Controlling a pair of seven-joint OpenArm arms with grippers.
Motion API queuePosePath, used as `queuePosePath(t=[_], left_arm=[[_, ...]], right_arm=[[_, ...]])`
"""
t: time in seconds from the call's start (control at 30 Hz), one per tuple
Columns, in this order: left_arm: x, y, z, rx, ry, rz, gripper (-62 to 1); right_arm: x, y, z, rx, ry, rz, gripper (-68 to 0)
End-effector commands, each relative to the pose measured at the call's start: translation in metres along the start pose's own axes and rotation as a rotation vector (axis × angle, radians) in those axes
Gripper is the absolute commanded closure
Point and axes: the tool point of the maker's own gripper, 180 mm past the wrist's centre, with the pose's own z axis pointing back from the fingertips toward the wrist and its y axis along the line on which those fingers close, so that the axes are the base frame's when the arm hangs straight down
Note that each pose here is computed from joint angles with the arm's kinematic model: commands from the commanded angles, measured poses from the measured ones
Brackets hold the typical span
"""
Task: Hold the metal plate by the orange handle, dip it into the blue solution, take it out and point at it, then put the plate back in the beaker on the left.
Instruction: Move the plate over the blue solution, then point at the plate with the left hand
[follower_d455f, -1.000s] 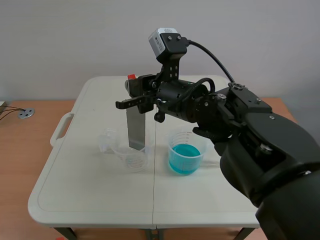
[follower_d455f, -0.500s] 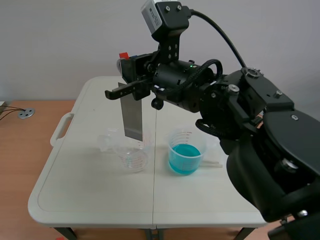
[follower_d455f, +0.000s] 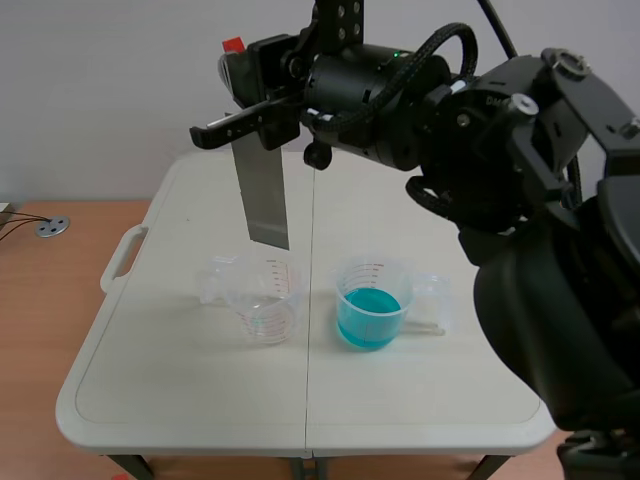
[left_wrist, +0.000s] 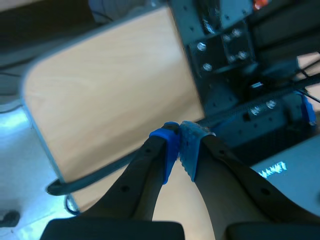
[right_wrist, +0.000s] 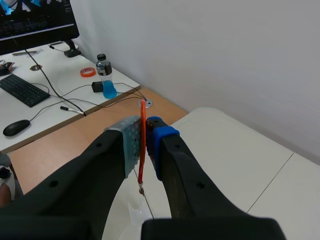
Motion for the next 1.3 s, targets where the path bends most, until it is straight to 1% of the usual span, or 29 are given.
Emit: queuePosePath(t=[0.0, 0.1, 0.2, 0.37, 0.53, 0.6, 0.73, 0.8, 0.9, 1.07, 1.13, 1.27], left_arm=[[0.010, 0.013, 0.006, 0.019, -0.025, -0.025, -2.7], [0.030, 0.034, 0.011, 0.054, -0.074, -0.068, -2.7], [0.050, 0.058, 0.019, 0.098, -0.109, -0.118, -2.7], [0.088, 0.096, 0.035, 0.170, -0.187, -0.159, -2.7], [0.127, 0.124, 0.053, 0.238, -0.256, -0.237, -2.7], [0.145, 0.134, 0.061, 0.268, -0.290, -0.273, -2.7], [0.188, 0.148, 0.083, 0.325, -0.394, -0.350, -2.7], [0.209, 0.150, 0.094, 0.341, -0.454, -0.395, -2.7], [0.237, 0.145, 0.104, 0.329, -0.532, -0.468, -2.7], [0.277, 0.123, 0.115, 0.253, -0.654, -0.579, -2.7], [0.291, 0.113, 0.118, 0.221, -0.698, -0.619, -2.7], [0.314, 0.099, 0.119, 0.157, -0.746, -0.667, -2.7]], right_arm=[[0.018, -0.002, 0.004, -0.001, -0.047, 0.028, -1.1], [0.026, -0.002, 0.010, 0.007, -0.056, 0.064, -1.1], [0.033, -0.007, 0.016, -0.003, -0.067, 0.096, -1.1], [0.041, -0.017, 0.026, -0.024, -0.071, 0.141, -1.1], [0.040, -0.029, 0.036, -0.054, -0.060, 0.158, -1.1], [0.038, -0.030, 0.039, -0.046, -0.051, 0.161, -1.1], [0.032, -0.038, 0.048, -0.054, -0.032, 0.160, -1.1], [0.030, -0.042, 0.053, -0.061, -0.031, 0.152, -1.1], [0.028, -0.050, 0.060, -0.077, -0.018, 0.157, -1.1], [0.028, -0.062, 0.071, -0.095, -0.010, 0.159, -1.1], [0.028, -0.064, 0.075, -0.087, -0.006, 0.165, -1.1], [0.028, -0.067, 0.080, -0.084, 0.000, 0.174, -1.1]])
